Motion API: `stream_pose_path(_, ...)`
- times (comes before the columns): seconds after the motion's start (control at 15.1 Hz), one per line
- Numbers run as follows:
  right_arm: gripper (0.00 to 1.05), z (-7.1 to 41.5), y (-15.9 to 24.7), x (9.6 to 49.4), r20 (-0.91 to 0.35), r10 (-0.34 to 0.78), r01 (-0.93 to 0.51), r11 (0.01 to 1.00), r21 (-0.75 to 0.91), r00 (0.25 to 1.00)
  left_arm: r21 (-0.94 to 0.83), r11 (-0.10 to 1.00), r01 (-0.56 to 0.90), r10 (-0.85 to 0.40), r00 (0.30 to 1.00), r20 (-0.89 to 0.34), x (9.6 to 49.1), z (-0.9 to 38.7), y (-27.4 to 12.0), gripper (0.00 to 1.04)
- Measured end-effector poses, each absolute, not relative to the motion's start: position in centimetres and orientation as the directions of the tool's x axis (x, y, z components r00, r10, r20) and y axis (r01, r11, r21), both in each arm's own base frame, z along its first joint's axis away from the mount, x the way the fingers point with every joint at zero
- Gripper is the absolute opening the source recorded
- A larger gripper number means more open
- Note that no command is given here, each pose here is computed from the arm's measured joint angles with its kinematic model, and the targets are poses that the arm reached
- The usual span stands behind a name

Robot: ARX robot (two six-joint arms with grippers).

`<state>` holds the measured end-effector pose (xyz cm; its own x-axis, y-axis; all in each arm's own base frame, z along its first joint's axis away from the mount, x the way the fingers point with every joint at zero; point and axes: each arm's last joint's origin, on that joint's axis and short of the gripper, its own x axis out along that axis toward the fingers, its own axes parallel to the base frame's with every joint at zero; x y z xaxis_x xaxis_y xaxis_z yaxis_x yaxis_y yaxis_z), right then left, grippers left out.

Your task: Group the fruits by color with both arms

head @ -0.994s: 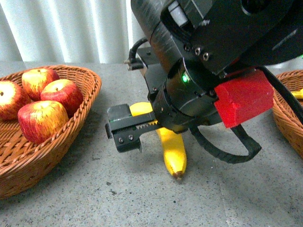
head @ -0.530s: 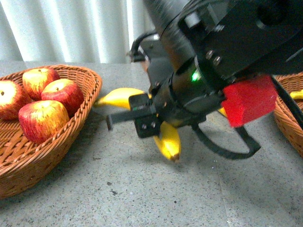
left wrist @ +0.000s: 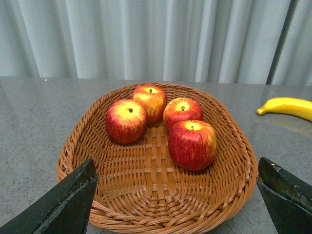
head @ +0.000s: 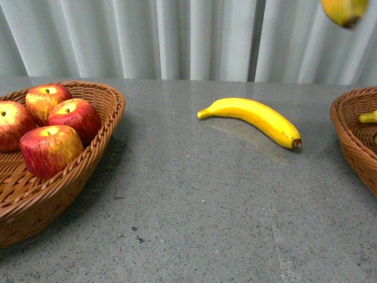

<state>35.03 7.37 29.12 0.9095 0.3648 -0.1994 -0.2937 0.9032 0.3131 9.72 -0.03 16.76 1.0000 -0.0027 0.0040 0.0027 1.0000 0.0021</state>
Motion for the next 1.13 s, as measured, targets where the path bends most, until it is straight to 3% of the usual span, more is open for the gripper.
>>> stream_pose_path(0.2, 0.33, 25.7, 0.0, 34.6, -0.363, 0.2, -0.117, 0.964, 0.238, 0.91, 0.002, 1.0, 0.003, -0.003, 1.0, 0.004, 9.7, 16.8, 0.0, 0.98)
stream_pose_path(0.4, 0.33, 25.4, -6.0, 33.2, -0.385, 0.075, -0.009, 0.985, 0.171, 0.92, 0.002, 1.0, 0.003, -0.003, 1.0, 0.004, 9.7, 16.8, 0.0, 0.98)
stream_pose_path(0.8, 0.33, 25.3, -6.2, 32.7, -0.409, 0.089, -0.036, 0.99, 0.136, 0.908, 0.002, 1.0, 0.003, -0.003, 1.0, 0.004, 9.7, 16.8, 0.0, 0.98)
stream_pose_path(1.06, 0.33, 23.7, -8.7, 31.2, -0.566, 0.06, -0.033, 0.998, 0.056, 0.822, 0.002, 1.0, 0.003, -0.003, 1.0, 0.004, 9.7, 16.8, 0.0, 0.98)
stream_pose_path(1.13, 0.4, 23.4, -9.2, 30.8, -0.586, 0.062, -0.041, 0.998, 0.05, 0.808, 0.002, 1.0, 0.003, -0.003, 1.0, 0.004, 9.7, 16.8, 0.0, 0.98)
